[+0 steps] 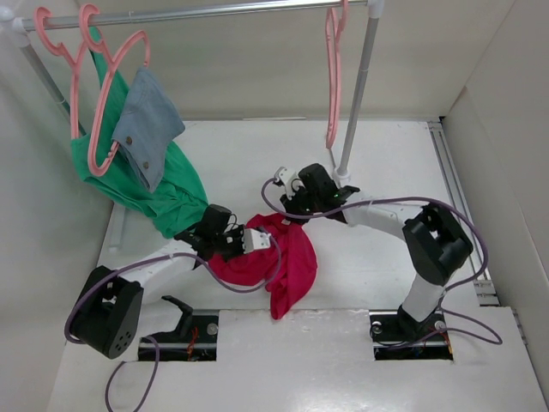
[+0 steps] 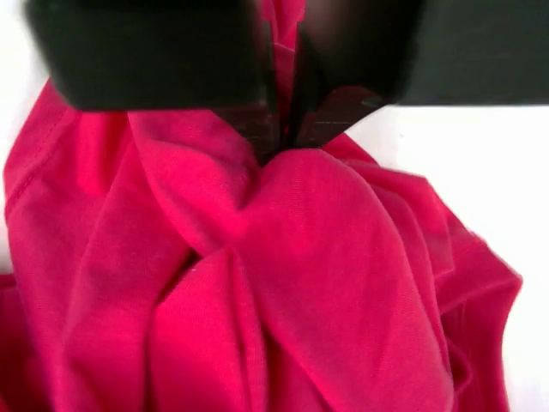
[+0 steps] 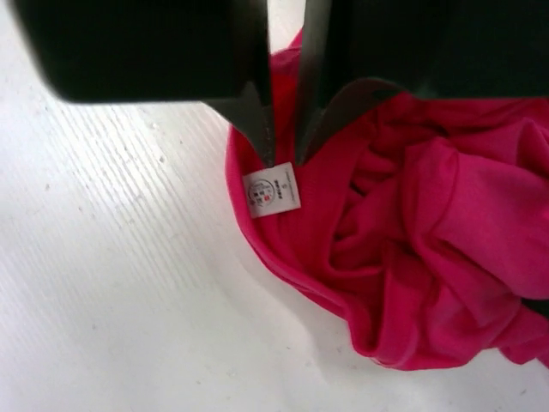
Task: Place the t-shirt on the hanger
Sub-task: Move the tshirt to the center of the board
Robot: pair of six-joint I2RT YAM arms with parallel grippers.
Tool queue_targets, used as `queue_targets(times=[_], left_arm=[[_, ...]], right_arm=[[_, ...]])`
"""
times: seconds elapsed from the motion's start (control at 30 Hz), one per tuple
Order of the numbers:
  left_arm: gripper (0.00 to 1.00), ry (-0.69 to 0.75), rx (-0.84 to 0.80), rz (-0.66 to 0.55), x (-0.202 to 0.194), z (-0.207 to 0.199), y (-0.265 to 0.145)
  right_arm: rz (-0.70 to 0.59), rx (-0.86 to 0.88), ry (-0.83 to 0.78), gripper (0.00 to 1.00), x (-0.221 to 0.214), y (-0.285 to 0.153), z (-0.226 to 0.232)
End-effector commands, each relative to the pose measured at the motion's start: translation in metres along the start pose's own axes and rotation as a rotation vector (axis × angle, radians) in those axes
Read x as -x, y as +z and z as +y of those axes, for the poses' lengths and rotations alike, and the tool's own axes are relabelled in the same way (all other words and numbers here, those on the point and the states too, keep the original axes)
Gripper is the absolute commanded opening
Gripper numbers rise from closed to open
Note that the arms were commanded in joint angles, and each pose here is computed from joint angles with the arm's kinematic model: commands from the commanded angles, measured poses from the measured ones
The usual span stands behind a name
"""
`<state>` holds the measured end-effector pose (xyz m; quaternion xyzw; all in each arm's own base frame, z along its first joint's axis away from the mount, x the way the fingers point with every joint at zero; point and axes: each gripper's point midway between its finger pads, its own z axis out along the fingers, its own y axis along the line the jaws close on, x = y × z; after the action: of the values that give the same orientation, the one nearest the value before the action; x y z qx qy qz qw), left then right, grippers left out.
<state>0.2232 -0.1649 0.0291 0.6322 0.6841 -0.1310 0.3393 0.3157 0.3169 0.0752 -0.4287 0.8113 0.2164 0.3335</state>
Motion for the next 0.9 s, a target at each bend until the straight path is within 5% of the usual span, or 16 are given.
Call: queue_targets(times=[0.0, 0.1, 0.27, 0.4, 0.43, 0.47, 0.57, 0.7, 0.87], left_arm=[[0.0, 0.042, 0.016, -0.037, 0.016, 0.008, -0.004], [0.0, -0.025, 0.107, -0.043, 0.017, 0.022, -0.004], [0.0, -0.163, 0.476, -0.078, 0.029, 0.093, -0.033], [0.0, -0.118, 0.581, -0.138, 0.063, 0.131, -0.059], [0.0, -0.075, 0.581, -0.152, 0.072, 0.133, -0.065], [0.0, -0.054, 0.57, -0.174, 0.079, 0.134, -0.066], [0.0, -0.039, 0.522, -0.189, 0.088, 0.123, -0.065], [0.0, -0.077, 0.51, -0.177, 0.082, 0.113, -0.065], [0.0, -0.107, 0.598, -0.195, 0.083, 0.122, -0.08]], right_arm=[[-0.051, 0.031, -0.015, 0.18, 0.013, -0.017, -0.005], [-0.033, 0.028, -0.003, 0.0, -0.002, -0.029, -0.003], [-0.031, -0.001, 0.004, 0.0, -0.022, -0.056, 0.001], [-0.061, -0.014, 0.001, 0.01, -0.028, -0.076, 0.005], [-0.08, -0.018, -0.005, 0.12, -0.021, -0.079, 0.004], [-0.096, -0.021, -0.01, 0.39, -0.013, -0.081, 0.003], [-0.144, -0.014, -0.005, 0.63, 0.018, -0.078, 0.005], [-0.12, -0.005, 0.035, 0.7, 0.026, -0.056, 0.008], [-0.011, 0.07, 0.073, 0.68, -0.001, -0.009, 0.013]])
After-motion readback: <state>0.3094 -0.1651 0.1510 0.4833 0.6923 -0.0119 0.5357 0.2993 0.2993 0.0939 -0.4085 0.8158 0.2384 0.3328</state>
